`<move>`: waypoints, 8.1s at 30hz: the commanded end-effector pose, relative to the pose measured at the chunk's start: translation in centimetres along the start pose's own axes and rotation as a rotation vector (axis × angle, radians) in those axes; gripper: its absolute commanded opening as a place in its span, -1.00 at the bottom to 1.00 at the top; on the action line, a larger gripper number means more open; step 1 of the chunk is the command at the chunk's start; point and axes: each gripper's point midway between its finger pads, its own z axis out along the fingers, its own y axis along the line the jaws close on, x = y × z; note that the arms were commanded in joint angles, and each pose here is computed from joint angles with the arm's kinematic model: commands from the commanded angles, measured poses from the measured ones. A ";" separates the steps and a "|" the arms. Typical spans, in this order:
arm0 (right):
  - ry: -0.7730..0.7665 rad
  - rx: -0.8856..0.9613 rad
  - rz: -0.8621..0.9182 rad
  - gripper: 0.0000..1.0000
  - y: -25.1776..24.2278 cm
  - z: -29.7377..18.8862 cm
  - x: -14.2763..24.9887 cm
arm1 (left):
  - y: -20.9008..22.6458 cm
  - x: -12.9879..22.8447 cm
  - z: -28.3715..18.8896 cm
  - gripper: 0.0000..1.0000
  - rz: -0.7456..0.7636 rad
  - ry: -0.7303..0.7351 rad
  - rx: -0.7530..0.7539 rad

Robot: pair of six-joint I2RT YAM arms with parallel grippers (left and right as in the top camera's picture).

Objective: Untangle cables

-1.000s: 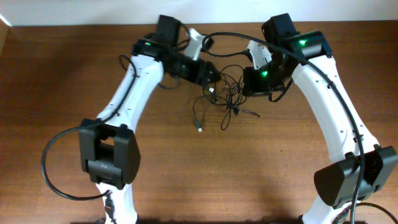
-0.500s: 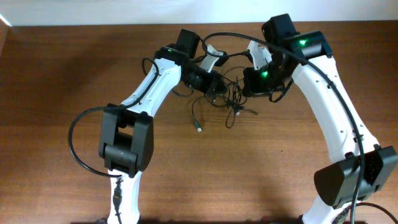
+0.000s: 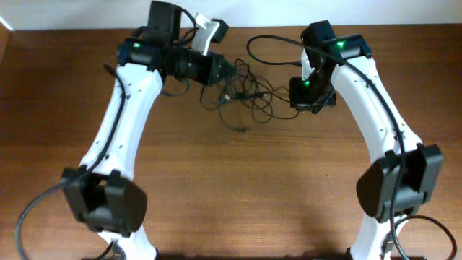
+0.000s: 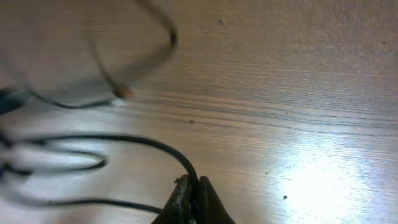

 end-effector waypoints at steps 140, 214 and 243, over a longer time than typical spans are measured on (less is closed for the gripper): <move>-0.118 -0.015 0.042 0.61 -6.4 -7.7 -1.5 | 8.1 6.5 7.2 -0.27 -0.256 0.141 -0.396; -0.250 -0.540 -0.327 0.25 11.4 -8.5 -3.0 | -1.2 -0.3 3.6 -1.00 -0.345 0.093 0.252; -0.270 -0.511 -0.278 -0.70 13.4 -4.4 -5.9 | -3.6 -0.9 2.7 -1.00 -0.406 0.100 0.402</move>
